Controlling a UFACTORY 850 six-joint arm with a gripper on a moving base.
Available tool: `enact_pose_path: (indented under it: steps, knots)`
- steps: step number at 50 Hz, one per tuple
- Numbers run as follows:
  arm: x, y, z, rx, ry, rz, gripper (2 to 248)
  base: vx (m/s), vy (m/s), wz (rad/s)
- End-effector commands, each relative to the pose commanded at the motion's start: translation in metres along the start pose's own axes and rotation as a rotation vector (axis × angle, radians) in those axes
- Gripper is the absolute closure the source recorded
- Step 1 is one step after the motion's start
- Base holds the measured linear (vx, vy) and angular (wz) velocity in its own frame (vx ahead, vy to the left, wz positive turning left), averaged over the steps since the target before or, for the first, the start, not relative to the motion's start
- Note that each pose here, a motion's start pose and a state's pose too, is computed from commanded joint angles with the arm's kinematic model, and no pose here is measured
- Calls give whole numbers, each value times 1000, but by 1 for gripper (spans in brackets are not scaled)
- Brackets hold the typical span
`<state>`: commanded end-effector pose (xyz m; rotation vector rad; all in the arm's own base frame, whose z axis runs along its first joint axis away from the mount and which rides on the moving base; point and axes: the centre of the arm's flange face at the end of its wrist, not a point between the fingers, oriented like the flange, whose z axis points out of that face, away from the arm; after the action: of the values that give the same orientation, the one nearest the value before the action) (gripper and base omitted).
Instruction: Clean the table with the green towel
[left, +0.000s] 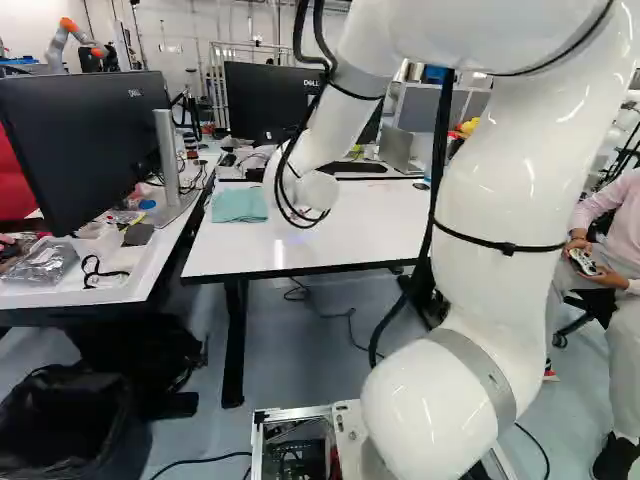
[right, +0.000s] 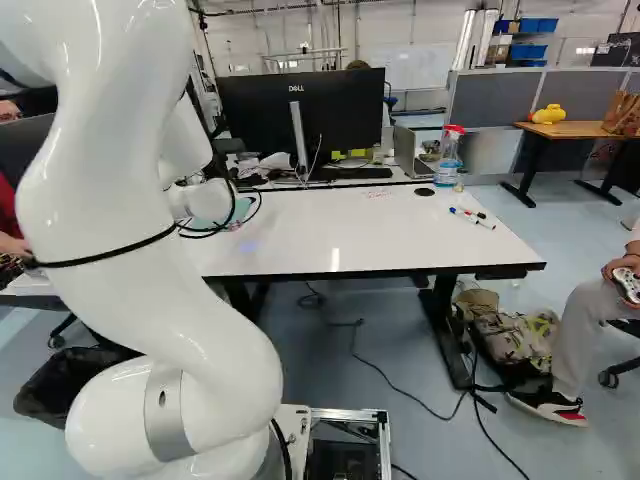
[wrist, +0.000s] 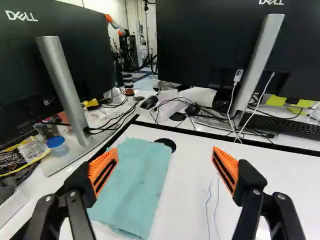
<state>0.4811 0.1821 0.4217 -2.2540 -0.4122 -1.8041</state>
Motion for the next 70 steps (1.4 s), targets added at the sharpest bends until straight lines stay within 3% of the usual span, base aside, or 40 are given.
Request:
enact_pose_path:
  steps: [58, 70]
  knots:
    - [-8, -76, 68, 125, -158, -39, 3, 0, 0, 0]
    - [-11, -85, 81, 134, -197, -41, 3, 0, 0, 0]
